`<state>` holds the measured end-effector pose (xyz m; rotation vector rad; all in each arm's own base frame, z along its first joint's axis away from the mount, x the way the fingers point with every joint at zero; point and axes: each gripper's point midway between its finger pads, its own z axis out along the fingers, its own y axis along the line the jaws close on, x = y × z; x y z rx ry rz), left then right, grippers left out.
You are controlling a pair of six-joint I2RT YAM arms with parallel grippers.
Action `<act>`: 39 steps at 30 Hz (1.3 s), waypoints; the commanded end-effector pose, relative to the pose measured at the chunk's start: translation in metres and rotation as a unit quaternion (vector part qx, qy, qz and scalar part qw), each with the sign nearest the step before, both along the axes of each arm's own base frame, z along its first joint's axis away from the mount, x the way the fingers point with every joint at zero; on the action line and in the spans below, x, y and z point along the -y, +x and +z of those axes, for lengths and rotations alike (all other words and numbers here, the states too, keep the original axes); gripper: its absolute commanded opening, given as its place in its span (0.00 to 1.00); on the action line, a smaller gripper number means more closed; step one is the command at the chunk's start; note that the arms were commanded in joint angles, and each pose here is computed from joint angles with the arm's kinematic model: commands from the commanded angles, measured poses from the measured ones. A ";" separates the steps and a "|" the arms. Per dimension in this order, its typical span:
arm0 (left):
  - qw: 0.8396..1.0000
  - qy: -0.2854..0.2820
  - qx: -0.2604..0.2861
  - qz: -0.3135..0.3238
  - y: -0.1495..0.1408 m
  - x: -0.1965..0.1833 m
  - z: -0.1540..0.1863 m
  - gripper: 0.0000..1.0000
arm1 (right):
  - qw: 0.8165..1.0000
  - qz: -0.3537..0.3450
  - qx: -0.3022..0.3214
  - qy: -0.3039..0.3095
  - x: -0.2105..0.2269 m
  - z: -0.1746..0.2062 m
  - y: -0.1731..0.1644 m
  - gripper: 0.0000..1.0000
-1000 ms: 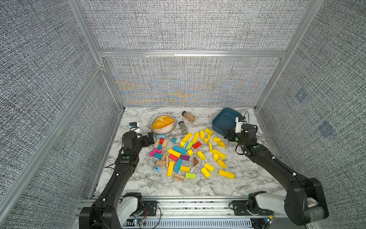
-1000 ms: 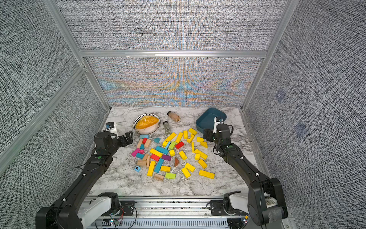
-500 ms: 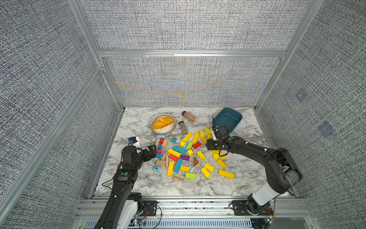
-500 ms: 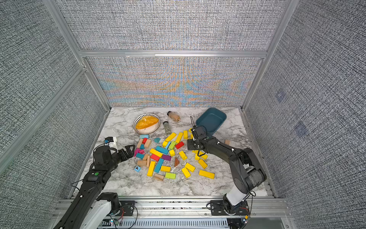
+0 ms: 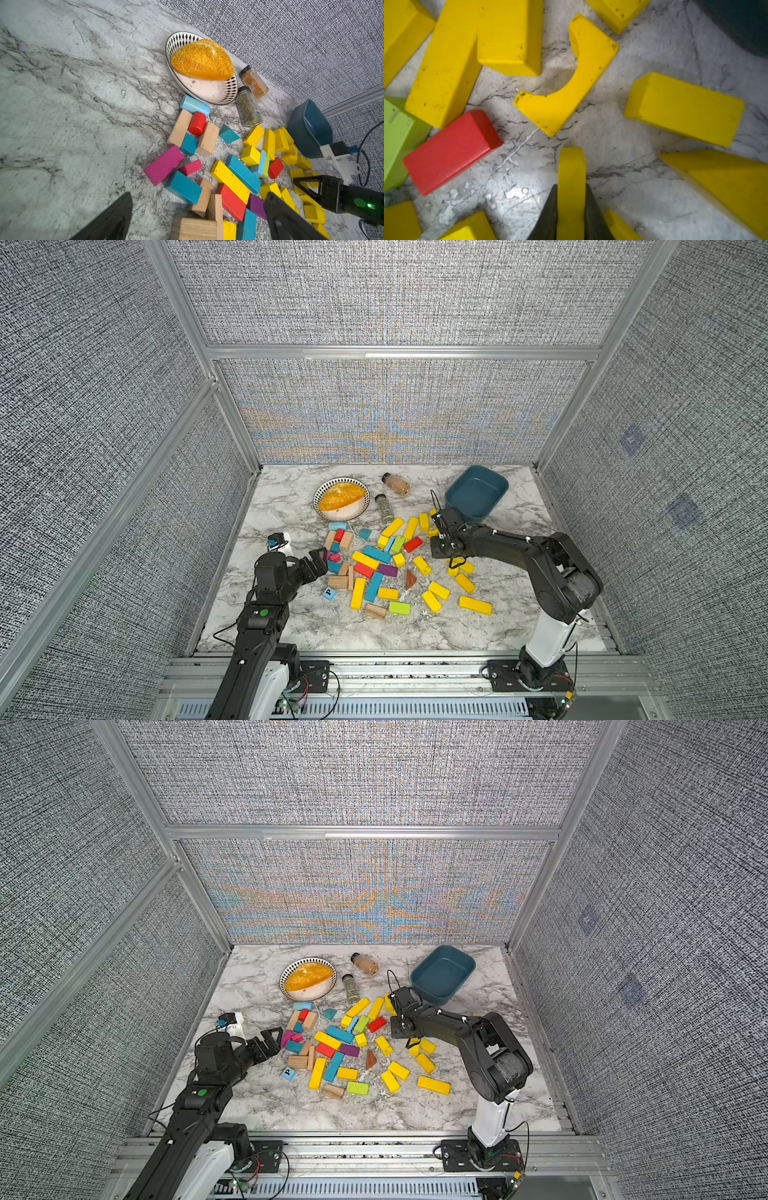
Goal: Pick out the yellow building blocks
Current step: Pick up the building block from the center of the board, then place the building block in the storage box.
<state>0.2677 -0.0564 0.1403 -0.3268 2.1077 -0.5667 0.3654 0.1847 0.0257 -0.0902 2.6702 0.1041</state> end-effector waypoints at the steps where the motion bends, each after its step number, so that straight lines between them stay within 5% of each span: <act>1: 1.000 -0.007 0.007 -0.004 0.003 0.002 0.005 1.00 | 1.000 -0.009 0.009 -0.005 0.002 0.004 0.003 0.05; 9: 1.000 -0.018 -0.001 -0.016 0.006 0.008 0.005 1.00 | 0.994 -0.023 0.108 0.018 0.010 0.093 0.019 0.00; 14: 0.998 -0.037 -0.025 -0.046 0.012 0.021 -0.003 0.99 | 0.984 -0.067 0.166 0.020 0.051 0.141 0.065 0.00; 24: 0.996 -0.022 -0.045 -0.080 0.022 0.030 0.004 0.97 | 0.986 -0.122 0.113 0.027 0.106 0.094 0.174 0.00; 34: 0.993 -0.019 -0.056 -0.098 0.033 0.039 0.010 0.95 | 0.991 -0.114 0.055 0.039 0.099 0.028 0.190 0.01; 39: 0.993 -0.014 -0.058 -0.104 0.035 0.044 0.011 0.94 | 0.992 -0.108 0.054 0.038 0.098 0.026 0.192 0.29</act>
